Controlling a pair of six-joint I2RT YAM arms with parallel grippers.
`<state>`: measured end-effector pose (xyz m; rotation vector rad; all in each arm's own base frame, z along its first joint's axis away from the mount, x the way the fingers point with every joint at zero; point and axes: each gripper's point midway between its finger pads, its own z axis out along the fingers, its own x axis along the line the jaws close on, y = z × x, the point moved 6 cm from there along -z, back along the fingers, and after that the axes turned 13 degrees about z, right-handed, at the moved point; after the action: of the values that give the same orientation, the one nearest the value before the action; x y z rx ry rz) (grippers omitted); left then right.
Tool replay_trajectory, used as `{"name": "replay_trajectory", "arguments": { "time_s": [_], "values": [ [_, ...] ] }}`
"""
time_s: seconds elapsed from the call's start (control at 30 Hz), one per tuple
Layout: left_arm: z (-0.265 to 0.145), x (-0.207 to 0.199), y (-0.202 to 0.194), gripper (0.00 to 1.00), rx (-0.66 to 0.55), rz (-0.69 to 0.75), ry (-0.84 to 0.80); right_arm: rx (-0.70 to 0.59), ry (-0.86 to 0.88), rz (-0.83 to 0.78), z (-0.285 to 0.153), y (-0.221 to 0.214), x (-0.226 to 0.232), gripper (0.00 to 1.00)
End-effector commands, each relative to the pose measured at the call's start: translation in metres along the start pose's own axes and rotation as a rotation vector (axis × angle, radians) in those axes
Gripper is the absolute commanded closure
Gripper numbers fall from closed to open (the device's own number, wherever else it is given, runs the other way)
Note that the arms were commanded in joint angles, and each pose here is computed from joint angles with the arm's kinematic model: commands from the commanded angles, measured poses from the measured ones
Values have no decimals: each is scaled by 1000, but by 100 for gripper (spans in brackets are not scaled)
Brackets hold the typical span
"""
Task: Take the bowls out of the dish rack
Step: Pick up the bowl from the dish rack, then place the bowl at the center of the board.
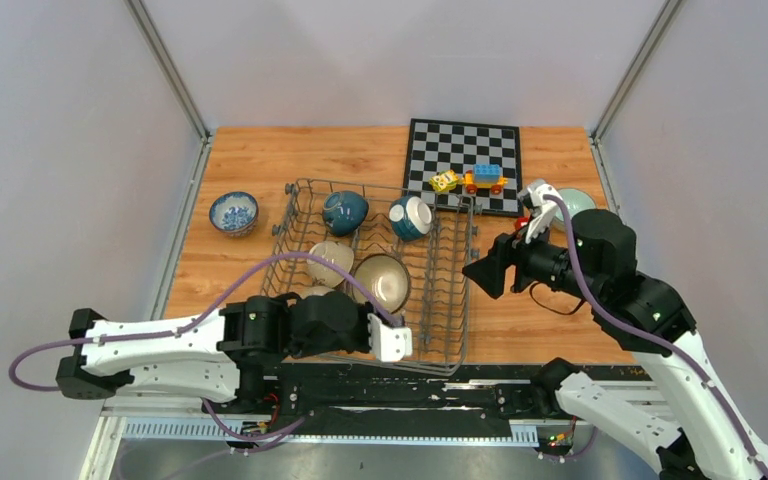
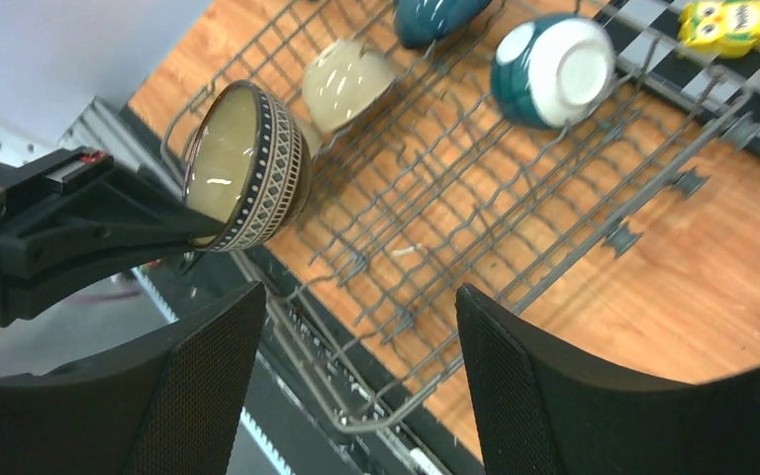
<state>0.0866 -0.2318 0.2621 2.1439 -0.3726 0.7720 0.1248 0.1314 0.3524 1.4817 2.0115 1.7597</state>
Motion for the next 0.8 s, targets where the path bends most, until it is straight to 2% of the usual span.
{"name": "replay_trajectory", "arguments": {
  "time_s": [0.0, 0.1, 0.23, 0.43, 0.57, 0.77],
  "values": [
    [-2, 3, 14, 100, -13, 356, -20, 179, -29, -53, -3, -22, -2, 26],
    [1, -9, 18, 100, -38, 481, -96, 226, -58, -101, 0, -23, -1, 27],
    [4, -23, 22, 100, -80, 517, -180, 345, -43, -161, 11, -31, 9, 29],
    [6, -53, 21, 100, -104, 638, -338, 398, -87, -312, 23, -33, 31, 32],
    [5, -61, 22, 100, -101, 638, -422, 456, -118, -391, 36, -42, 43, 39],
    [2, -63, 36, 100, -147, 584, -461, 521, -170, -447, 49, -61, 53, 42]
  ]
}}
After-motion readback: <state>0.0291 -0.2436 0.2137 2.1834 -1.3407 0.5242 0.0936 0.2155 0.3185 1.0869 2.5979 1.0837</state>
